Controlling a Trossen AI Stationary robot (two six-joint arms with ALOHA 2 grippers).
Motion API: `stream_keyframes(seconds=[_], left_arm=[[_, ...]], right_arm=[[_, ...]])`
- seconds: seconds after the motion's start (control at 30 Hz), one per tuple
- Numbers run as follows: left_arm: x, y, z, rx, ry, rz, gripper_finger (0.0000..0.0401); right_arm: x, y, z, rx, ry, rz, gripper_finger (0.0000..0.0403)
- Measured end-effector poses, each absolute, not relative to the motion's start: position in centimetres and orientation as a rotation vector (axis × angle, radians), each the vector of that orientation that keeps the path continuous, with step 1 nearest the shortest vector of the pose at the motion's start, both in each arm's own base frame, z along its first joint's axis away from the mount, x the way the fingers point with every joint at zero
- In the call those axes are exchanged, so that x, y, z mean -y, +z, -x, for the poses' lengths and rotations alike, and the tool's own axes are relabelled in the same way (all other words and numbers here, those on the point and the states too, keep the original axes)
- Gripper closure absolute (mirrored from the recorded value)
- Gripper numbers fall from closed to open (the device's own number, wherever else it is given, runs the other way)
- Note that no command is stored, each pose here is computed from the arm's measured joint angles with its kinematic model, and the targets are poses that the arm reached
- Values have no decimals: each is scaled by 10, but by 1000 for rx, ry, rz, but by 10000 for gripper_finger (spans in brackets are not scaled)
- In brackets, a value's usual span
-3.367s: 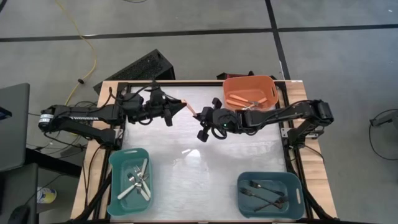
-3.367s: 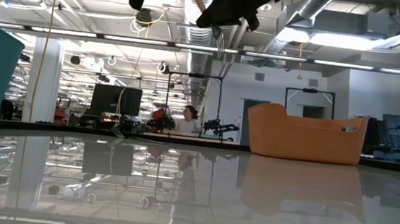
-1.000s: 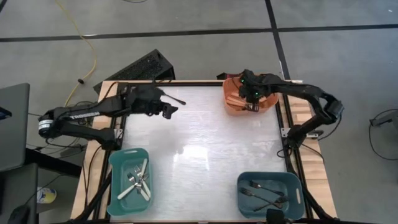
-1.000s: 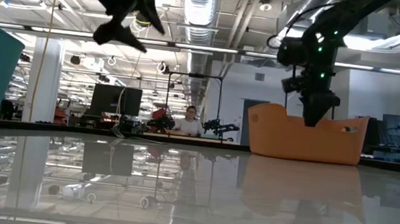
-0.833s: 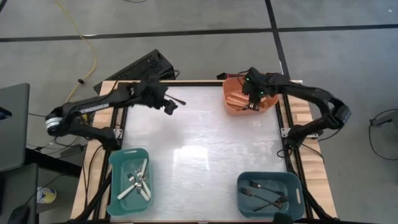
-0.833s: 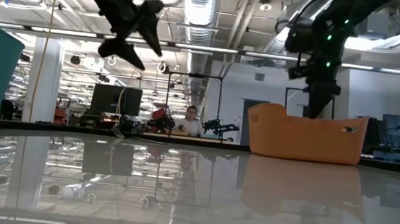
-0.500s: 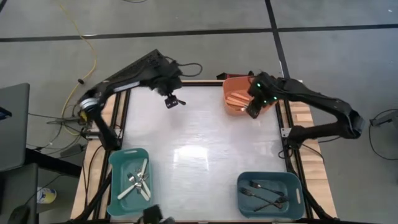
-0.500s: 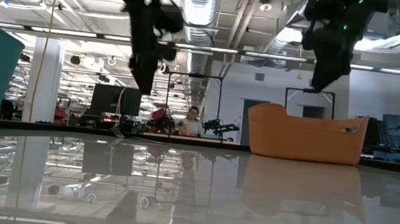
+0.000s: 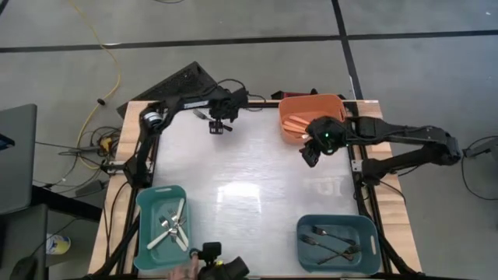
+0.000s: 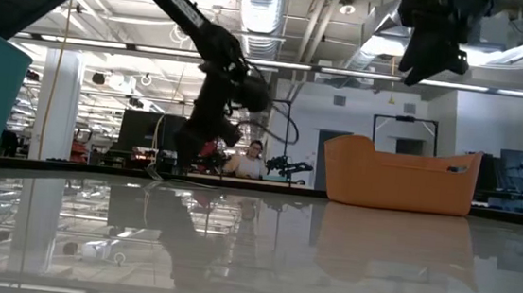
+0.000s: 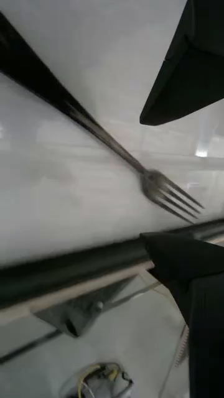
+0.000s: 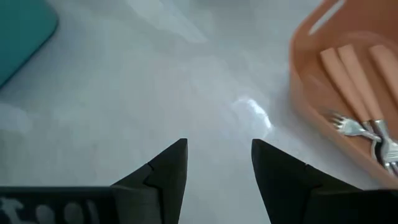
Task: Sort silverware by color (type)
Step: Put the black fork into the blue bin
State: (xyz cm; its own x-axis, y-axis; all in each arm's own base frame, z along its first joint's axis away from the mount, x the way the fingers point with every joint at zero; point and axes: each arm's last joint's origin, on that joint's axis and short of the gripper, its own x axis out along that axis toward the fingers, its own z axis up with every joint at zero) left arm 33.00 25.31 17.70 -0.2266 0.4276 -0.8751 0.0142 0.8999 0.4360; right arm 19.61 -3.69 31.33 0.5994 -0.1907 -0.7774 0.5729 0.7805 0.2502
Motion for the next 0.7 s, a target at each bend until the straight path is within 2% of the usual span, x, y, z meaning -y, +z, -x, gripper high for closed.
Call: stream_keyframes(seconds=[0.23,0.43,0.7], left_arm=[[-252,147,-330,-1881,281,-271,122],[-244,143,-329,-1892,187,-223,122],[-231,142,-334,-1875,163,-143,122]], right_arm=[[23,308,-206,-849,-415,-497,203],[17,305,-211,-859,-388,-477,203],[2,306,-214,-841,-359,-425,203]])
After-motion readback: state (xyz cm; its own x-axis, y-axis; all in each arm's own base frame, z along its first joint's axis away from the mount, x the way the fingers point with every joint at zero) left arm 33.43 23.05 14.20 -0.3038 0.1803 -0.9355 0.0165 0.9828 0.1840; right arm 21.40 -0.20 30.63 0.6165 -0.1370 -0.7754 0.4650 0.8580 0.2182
